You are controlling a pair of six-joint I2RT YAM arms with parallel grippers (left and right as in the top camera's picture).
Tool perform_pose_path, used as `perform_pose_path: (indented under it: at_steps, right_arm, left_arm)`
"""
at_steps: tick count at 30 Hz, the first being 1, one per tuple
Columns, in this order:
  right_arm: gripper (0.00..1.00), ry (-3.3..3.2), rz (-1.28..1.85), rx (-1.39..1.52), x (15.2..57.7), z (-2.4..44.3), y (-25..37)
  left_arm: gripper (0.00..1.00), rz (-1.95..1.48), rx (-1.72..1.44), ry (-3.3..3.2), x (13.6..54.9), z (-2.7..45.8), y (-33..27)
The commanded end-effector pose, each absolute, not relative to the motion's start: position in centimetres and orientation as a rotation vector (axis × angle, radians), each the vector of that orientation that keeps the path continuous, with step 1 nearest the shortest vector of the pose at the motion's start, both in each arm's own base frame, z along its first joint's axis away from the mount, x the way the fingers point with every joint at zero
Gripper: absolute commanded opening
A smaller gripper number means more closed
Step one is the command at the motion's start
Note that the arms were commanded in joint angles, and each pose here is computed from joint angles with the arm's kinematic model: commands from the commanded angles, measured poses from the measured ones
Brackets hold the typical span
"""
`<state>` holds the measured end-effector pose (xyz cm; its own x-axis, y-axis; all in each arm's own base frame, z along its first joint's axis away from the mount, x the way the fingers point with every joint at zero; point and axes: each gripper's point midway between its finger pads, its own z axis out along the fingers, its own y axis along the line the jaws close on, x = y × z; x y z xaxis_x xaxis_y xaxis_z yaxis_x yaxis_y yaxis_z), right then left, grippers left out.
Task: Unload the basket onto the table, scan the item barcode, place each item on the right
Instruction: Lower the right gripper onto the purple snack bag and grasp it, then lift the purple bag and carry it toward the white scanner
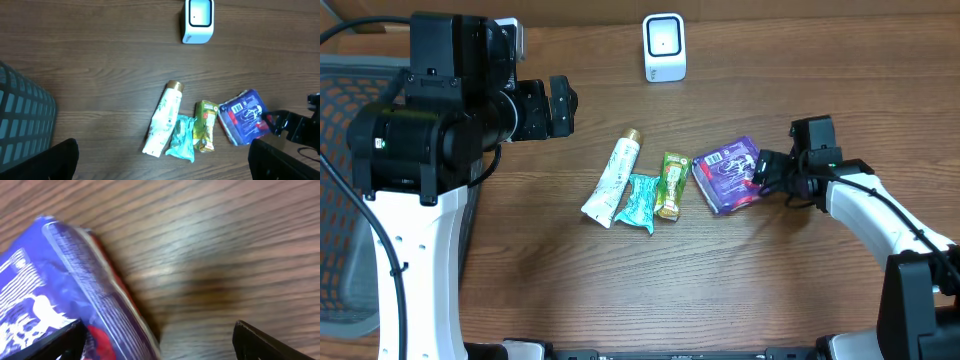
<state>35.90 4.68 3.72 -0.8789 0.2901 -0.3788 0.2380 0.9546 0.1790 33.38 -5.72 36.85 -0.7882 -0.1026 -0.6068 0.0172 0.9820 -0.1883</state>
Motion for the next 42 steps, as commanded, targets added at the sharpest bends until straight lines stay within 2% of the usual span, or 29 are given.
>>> perform_pose_path:
  at_steps: [1,9,12,16,24,31,33,36,40,42]
  right_arm:
    - [0.94,2.654,0.221,0.335,37.6,6.1,4.8]
    - [1.00,2.685,0.531,0.028,37.9,12.8,7.8]
    - [1.00,2.654,0.659,-0.046,38.1,13.4,8.1]
    - [1.00,2.654,0.796,-0.160,38.1,11.6,8.3]
    - [1.00,2.756,1.003,-0.338,36.8,4.1,9.7]
    - [0.99,2.798,1.050,-0.316,36.4,1.9,9.9]
    - [0.93,2.805,1.054,-0.308,36.2,1.8,9.9]
    - [0.79,2.825,1.066,-0.293,35.6,1.6,10.0]
    - [0.72,2.858,1.086,-0.272,34.2,0.6,10.1]
    - [0.65,2.872,1.095,-0.264,33.5,0.1,10.1]
  left_arm:
    - [0.99,-0.224,-0.042,2.462,33.6,37.0,-5.5]
    - [1.00,-0.224,-0.042,2.462,33.6,37.0,-5.5]
    - [1.00,-0.224,-0.042,2.462,33.6,37.0,-5.5]
    - [1.00,-0.224,-0.042,2.462,33.6,37.0,-5.5]
    - [0.99,-0.224,-0.042,2.462,33.6,37.0,-5.5]
    - [1.00,-0.224,-0.042,2.462,33.6,37.0,-5.5]
    - [1.00,-0.224,-0.042,2.462,33.6,37.0,-5.5]
    - [1.00,-0.224,-0.042,2.462,33.6,37.0,-5.5]
    - [0.99,-0.224,-0.042,2.462,33.6,37.0,-5.5]
    - [1.00,-0.224,-0.042,2.462,33.6,37.0,-5.5]
